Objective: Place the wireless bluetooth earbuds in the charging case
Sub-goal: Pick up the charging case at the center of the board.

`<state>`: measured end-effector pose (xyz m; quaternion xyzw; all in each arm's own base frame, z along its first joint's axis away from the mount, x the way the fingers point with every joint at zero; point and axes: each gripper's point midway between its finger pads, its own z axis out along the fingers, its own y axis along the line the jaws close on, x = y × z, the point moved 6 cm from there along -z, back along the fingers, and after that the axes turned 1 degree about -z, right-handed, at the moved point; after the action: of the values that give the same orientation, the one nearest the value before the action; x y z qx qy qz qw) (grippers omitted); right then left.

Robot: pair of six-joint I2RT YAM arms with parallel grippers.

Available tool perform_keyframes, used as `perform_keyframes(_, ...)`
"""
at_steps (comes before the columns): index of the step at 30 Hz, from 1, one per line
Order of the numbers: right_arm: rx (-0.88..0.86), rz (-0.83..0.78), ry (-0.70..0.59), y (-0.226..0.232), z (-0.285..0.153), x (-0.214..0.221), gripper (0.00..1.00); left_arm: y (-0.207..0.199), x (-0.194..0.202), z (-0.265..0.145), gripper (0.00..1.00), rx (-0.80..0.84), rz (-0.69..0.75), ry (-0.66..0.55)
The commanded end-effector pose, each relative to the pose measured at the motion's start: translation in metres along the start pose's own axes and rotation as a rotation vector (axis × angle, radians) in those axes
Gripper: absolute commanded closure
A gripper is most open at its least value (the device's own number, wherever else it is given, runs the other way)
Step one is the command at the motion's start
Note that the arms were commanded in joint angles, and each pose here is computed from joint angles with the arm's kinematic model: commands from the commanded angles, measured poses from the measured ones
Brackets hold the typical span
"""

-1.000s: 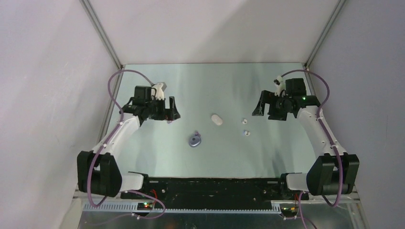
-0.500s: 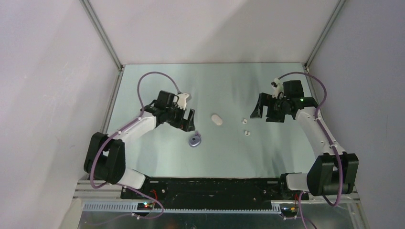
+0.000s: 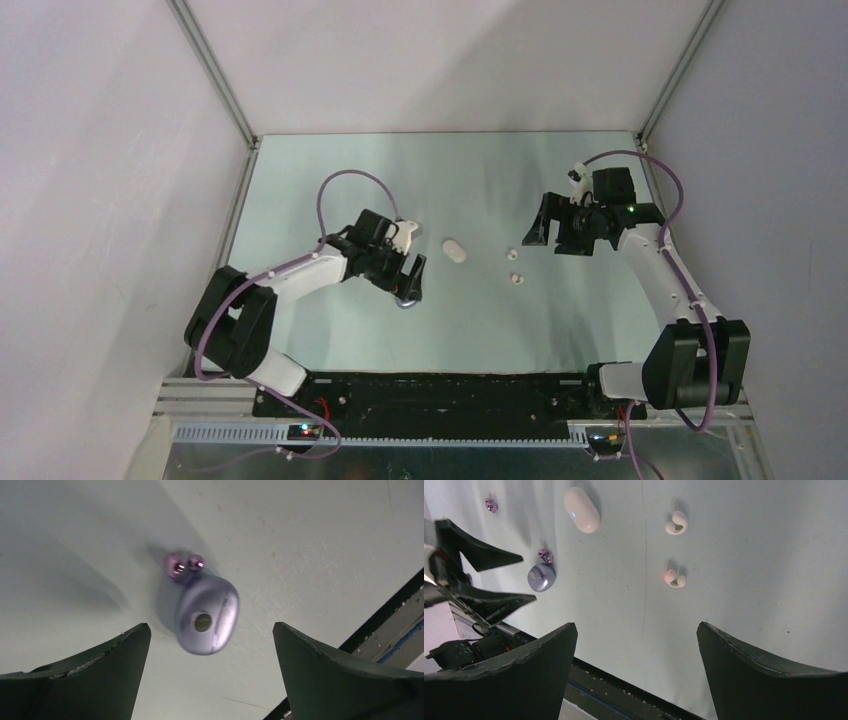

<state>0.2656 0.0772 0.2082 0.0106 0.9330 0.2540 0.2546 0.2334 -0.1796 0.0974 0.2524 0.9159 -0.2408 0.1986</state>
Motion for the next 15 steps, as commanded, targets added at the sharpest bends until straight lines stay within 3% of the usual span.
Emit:
perform_keyframes(1, -0.023, 0.027, -0.010, 0.001, 0.005, -0.005, 0.06, -0.029, 0.019, 0.002, 0.00, 0.060, 0.019, 0.046)
perform_keyframes(8, -0.030, 0.055, -0.009, -0.001, 0.013, -0.009, 0.06, -0.071, 0.019, 0.013, 0.00, 0.136, 0.121, 0.078)
perform_keyframes(15, -0.002, 0.063, -0.020, -0.005, 0.006, -0.007, 0.06, -0.141, -0.048, 0.043, 0.01, 0.265, 0.238, 0.024)
